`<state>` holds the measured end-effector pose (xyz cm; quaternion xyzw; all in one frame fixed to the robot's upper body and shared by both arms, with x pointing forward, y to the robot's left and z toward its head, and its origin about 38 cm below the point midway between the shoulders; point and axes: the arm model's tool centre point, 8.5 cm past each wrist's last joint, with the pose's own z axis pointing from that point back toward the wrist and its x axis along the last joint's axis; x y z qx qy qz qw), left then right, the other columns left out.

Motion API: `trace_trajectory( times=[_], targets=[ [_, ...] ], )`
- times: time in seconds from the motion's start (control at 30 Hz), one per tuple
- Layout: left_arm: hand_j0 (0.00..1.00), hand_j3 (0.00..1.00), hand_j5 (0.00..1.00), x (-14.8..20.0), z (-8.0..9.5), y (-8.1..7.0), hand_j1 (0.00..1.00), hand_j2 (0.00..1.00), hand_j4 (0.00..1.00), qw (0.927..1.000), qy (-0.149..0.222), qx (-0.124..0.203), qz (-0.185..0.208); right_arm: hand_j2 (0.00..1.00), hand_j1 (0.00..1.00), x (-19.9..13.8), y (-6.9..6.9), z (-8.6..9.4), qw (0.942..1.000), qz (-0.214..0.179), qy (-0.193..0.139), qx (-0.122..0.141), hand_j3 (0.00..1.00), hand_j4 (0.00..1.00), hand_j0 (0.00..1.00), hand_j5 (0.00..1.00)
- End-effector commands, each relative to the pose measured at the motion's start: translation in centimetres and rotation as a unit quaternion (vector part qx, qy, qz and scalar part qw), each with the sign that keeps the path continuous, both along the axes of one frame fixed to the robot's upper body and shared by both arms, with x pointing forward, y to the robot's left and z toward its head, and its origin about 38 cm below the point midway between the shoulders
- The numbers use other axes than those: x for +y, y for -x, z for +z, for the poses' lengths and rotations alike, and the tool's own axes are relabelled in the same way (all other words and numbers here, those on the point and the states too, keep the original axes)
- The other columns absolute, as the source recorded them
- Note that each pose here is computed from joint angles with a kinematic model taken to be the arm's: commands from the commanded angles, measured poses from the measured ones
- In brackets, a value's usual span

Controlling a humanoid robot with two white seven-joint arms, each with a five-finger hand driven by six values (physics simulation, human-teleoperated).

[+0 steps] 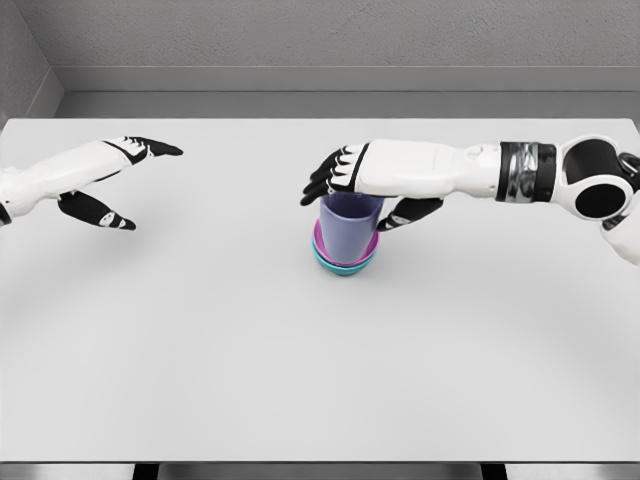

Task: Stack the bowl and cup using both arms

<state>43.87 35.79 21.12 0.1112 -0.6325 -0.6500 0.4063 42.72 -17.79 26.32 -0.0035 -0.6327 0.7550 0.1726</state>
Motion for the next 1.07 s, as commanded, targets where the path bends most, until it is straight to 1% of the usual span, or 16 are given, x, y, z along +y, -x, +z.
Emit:
trace_trajectory(
  times=[0.0, 0.33, 0.4, 0.47, 0.53, 0.57, 0.6, 0.63, 0.7, 0.73, 0.77, 0.8, 0.87, 0.9, 0.97, 1.03],
  targets=[
    [1.00, 1.00, 1.00, -0.1, 0.0, 0.0, 1.00, 1.00, 1.00, 1.0000, 0.004, 0.001, 0.000, 1.00, 1.00, 0.0, 0.0, 0.1, 1.0000, -0.001, -0.003, 0.001, 1.00, 1.00, 1.00, 1.00],
    [1.00, 1.00, 1.00, 0.3, -0.3, 0.2, 1.00, 1.00, 1.00, 1.0000, 0.007, 0.004, 0.005, 1.00, 1.00, -0.2, -0.1, 0.0, 0.9999, -0.006, -0.008, 0.003, 1.00, 1.00, 1.00, 1.00],
    [1.00, 1.00, 1.00, 0.3, -0.3, 0.2, 1.00, 1.00, 1.00, 1.0000, 0.006, 0.004, 0.006, 1.00, 1.00, -0.6, -0.3, 0.2, 0.9999, -0.011, -0.009, 0.001, 1.00, 1.00, 1.00, 1.00],
    [1.00, 1.00, 1.00, 0.5, -0.3, 0.3, 1.00, 1.00, 1.00, 1.0000, 0.005, 0.005, 0.007, 1.00, 1.00, -1.0, -0.6, 1.1, 0.9996, -0.018, -0.018, -0.008, 1.00, 1.00, 1.00, 1.00],
    [1.00, 1.00, 1.00, 0.5, -0.4, 0.3, 1.00, 1.00, 1.00, 1.0000, 0.004, 0.006, 0.006, 1.00, 1.00, -1.2, -0.6, 1.2, 0.9995, -0.020, -0.020, -0.010, 1.00, 1.00, 1.00, 1.00],
    [1.00, 1.00, 1.00, 0.5, -0.5, 0.4, 1.00, 1.00, 1.00, 0.9999, 0.000, 0.012, 0.004, 1.00, 1.00, -1.7, -0.7, 1.9, 0.9991, -0.028, -0.028, -0.017, 1.00, 1.00, 1.00, 1.00],
    [1.00, 1.00, 1.00, 0.4, -0.7, 0.4, 1.00, 1.00, 1.00, 0.9998, -0.003, 0.017, 0.002, 1.00, 1.00, -3.9, -0.6, 1.8, 0.9982, -0.051, -0.025, -0.017, 1.00, 1.00, 1.00, 1.00],
    [1.00, 1.00, 1.00, 0.5, -0.9, 0.5, 1.00, 1.00, 1.00, 0.9998, -0.002, 0.019, 0.003, 1.00, 1.00, -4.8, -0.2, 1.6, 0.9979, -0.059, -0.021, -0.016, 1.00, 1.00, 1.00, 1.00],
    [1.00, 1.00, 1.00, 1.0, -0.6, 0.5, 1.00, 1.00, 1.00, 0.9998, -0.002, 0.016, 0.009, 1.00, 1.00, -7.5, 0.7, 2.4, 0.9966, -0.078, -0.006, -0.026, 1.00, 1.00, 1.00, 1.00],
    [1.00, 1.00, 1.00, 1.5, -0.5, 0.7, 1.00, 1.00, 1.00, 0.9998, -0.005, 0.015, 0.014, 1.00, 1.00, -8.6, 0.8, 2.5, 0.9956, -0.090, -0.008, -0.026, 1.00, 1.00, 1.00, 1.00],
    [1.00, 1.00, 1.00, 1.6, -0.8, 0.8, 1.00, 1.00, 1.00, 0.9997, -0.004, 0.019, 0.016, 1.00, 1.00, -9.8, 1.0, 2.7, 0.9941, -0.104, -0.008, -0.028, 1.00, 1.00, 1.00, 1.00],
    [1.00, 1.00, 1.00, 1.7, -0.8, 0.8, 1.00, 1.00, 1.00, 0.9997, -0.005, 0.019, 0.016, 1.00, 1.00, -10.8, 1.0, 3.4, 0.9926, -0.116, -0.010, -0.035, 1.00, 1.00, 1.00, 1.00],
    [1.00, 1.00, 1.00, 1.7, -0.8, 0.8, 1.00, 1.00, 1.00, 0.9997, -0.005, 0.019, 0.016, 1.00, 1.00, -12.2, 1.3, 3.0, 0.9906, -0.133, -0.013, -0.031, 1.00, 1.00, 1.00, 1.00],
    [1.00, 1.00, 1.00, 1.7, -0.8, 0.8, 1.00, 1.00, 1.00, 0.9997, -0.005, 0.019, 0.016, 1.00, 1.00, -12.3, 1.4, 3.3, 0.9903, -0.134, -0.026, -0.025, 1.00, 1.00, 1.00, 1.00],
    [1.00, 1.00, 1.00, 1.7, -0.9, 0.9, 1.00, 1.00, 1.00, 0.9997, -0.005, 0.020, 0.016, 1.00, 1.00, -13.2, 1.5, 3.5, 0.9892, -0.143, -0.019, -0.024, 1.00, 1.00, 1.00, 1.00],
    [1.00, 1.00, 1.00, 1.8, -0.9, 0.9, 1.00, 1.00, 1.00, 0.9996, -0.005, 0.020, 0.017, 1.00, 1.00, -13.6, 1.7, 2.8, 0.9889, -0.147, -0.014, -0.015, 1.00, 1.00, 1.00, 1.00]
  ],
)
